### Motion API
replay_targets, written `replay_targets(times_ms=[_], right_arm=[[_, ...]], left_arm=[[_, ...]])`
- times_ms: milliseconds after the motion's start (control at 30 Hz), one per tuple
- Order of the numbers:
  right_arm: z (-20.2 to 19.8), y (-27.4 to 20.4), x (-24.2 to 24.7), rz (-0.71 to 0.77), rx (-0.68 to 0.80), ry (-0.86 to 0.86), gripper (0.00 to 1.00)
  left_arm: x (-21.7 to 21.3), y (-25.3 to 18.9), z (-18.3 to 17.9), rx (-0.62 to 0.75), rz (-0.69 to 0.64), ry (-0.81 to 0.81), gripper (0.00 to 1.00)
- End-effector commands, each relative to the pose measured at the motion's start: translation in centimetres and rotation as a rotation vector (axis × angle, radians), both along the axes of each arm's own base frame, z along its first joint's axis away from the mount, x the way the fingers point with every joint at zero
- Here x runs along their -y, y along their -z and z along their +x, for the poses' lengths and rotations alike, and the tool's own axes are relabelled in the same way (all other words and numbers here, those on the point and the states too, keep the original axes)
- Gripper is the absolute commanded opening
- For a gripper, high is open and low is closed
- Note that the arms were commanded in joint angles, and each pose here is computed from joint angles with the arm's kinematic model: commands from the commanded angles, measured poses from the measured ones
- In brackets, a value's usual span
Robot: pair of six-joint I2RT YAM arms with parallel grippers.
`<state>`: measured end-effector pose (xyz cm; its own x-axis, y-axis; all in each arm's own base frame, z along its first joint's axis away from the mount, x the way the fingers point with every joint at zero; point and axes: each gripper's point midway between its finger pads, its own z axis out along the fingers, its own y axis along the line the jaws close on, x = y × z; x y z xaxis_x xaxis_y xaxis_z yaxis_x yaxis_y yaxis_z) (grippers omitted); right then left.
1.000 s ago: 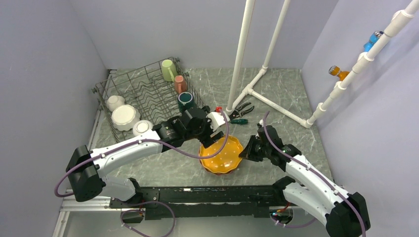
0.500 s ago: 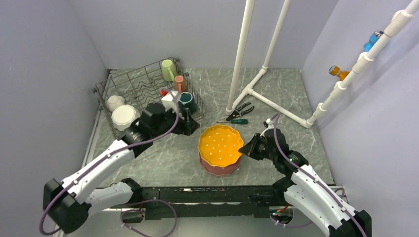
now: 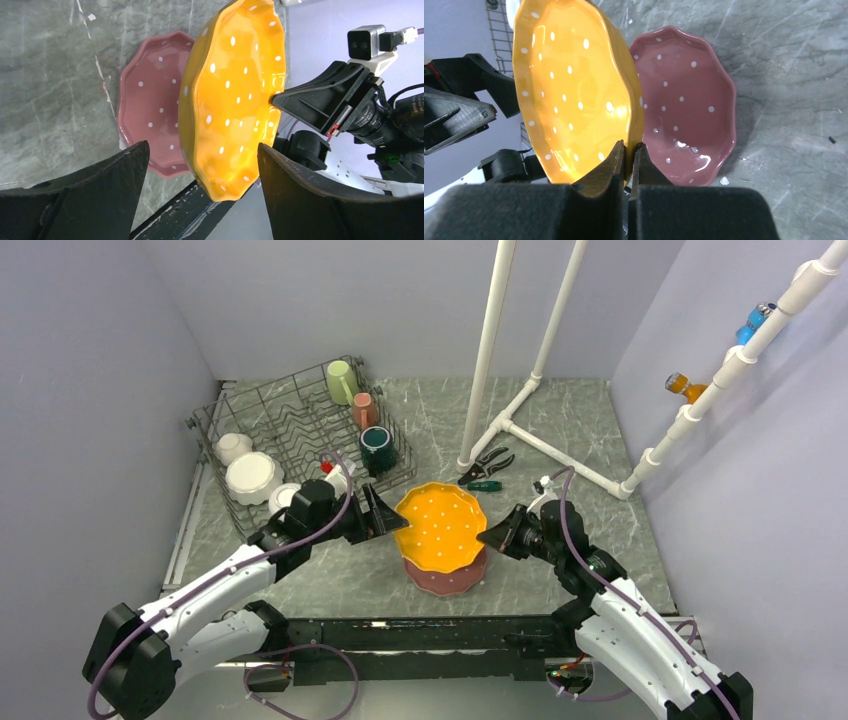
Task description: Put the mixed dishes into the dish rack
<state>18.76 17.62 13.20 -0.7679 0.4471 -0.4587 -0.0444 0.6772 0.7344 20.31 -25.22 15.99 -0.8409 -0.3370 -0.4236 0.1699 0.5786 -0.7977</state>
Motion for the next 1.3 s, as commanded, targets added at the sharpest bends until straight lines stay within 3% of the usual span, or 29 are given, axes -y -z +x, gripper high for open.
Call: replay_targets(times_ms=[0,300,533,700,800,867,967,1067,1167,1267], right_arm=[[1.2,-6.9,-2.2,0.190,0.199,-0.055,0.00],[0.9,-7.1,-2.4,0.208,0.210,-0.072,0.00],[0.9,-7.3,-2.4,0.217,0.204,-0.067,0.00],[1.0,-6.6,-2.4,0.207,0.179,-0.062,0.00],[1.2,-6.5,-2.5,0.202,0.166,-0.061,0.00],[1.2,-6.5,-2.6,0.202,0.158,-0.065,0.00],[1.3,-6.5,-2.7,0.199,0.150,-0.067,0.00],[1.4,-6.5,-2.8,0.199,0.141,-0.070,0.00],[1.5,-6.6,-2.9,0.203,0.139,-0.068,0.00],[1.5,-6.6,-2.8,0.203,0.141,-0.062,0.00]], left_arm=[[1.3,-1.9,0.4,0.020,-0.101,0.014,0.83],[2.5,-1.4,0.1,0.009,-0.087,0.047,0.76],[1.1,-0.6,0.2,0.035,0.025,0.007,0.93],[-2.8,0.5,0.7,0.064,0.239,-0.097,0.99],[-5.5,-0.7,1.8,0.200,0.390,-0.135,0.99],[-5.8,-3.2,2.2,0.373,0.481,-0.084,0.99],[-3.7,-6.9,1.0,0.673,0.618,0.121,0.99],[-1.4,-8.4,-0.8,0.886,0.735,0.377,0.99],[-0.1,-9.2,-1.4,0.957,0.795,0.447,0.99],[-0.7,-10.1,0.0,0.854,0.782,0.265,0.99]])
